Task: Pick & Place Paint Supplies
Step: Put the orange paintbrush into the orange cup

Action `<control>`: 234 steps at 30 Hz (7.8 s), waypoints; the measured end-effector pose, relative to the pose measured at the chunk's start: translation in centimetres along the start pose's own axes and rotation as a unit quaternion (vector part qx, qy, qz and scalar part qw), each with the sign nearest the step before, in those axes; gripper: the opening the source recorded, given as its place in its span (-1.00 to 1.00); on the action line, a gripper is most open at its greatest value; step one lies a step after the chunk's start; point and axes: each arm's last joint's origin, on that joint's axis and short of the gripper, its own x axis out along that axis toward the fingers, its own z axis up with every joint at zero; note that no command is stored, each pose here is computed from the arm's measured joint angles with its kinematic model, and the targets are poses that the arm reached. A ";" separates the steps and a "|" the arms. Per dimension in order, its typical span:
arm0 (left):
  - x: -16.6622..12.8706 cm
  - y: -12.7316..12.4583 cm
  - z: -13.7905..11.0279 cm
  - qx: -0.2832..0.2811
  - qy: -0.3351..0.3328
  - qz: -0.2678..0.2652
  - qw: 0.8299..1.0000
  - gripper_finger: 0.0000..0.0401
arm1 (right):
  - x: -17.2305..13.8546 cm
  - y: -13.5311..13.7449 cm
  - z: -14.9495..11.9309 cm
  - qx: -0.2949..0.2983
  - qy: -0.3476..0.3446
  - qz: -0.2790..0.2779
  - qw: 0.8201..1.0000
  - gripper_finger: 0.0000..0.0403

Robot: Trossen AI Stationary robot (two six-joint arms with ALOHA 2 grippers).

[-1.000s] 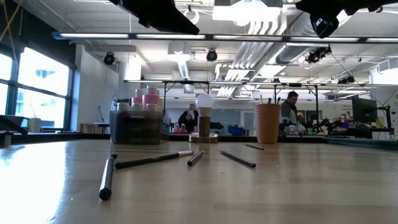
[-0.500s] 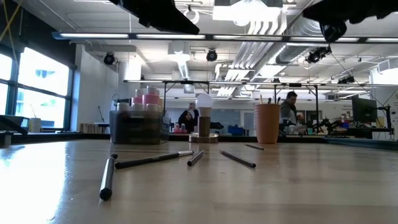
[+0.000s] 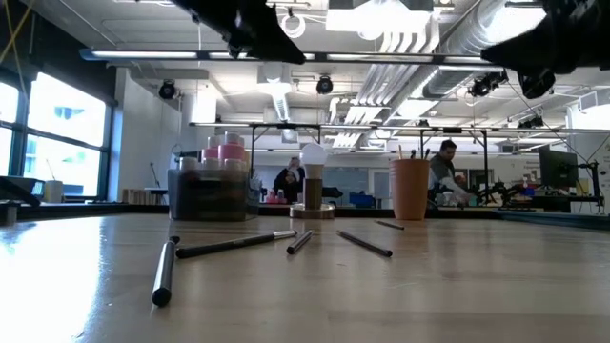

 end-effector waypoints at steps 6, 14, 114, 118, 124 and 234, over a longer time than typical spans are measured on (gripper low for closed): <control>1.9 2.5 0.3 -0.129 0.003 -0.060 0.990 -1.00 | -0.5 -0.7 -1.4 -0.030 0.043 -0.029 0.998 -0.98; 5.6 2.5 1.2 -0.156 0.012 -0.023 0.987 -1.00 | -0.6 -0.7 -1.5 -0.037 0.050 -0.023 0.998 -0.98; 25.9 -2.9 -7.0 -0.284 0.292 0.053 0.912 -1.00 | -0.9 -0.7 -1.2 -0.032 0.037 -0.001 0.999 -0.99; 25.7 -3.4 -7.1 -0.274 0.299 0.051 0.913 -1.00 | -0.9 -0.7 -1.2 -0.033 0.038 -0.001 0.999 -0.99; 25.1 -4.6 -5.6 -0.158 0.306 0.034 0.938 -1.00 | -0.9 -0.7 -1.3 -0.036 0.044 -0.001 0.998 -0.99; 12.7 -0.7 -4.8 0.026 0.219 -0.099 0.970 -1.00 | -0.9 -1.1 -1.6 -0.024 0.049 -0.055 0.997 -0.99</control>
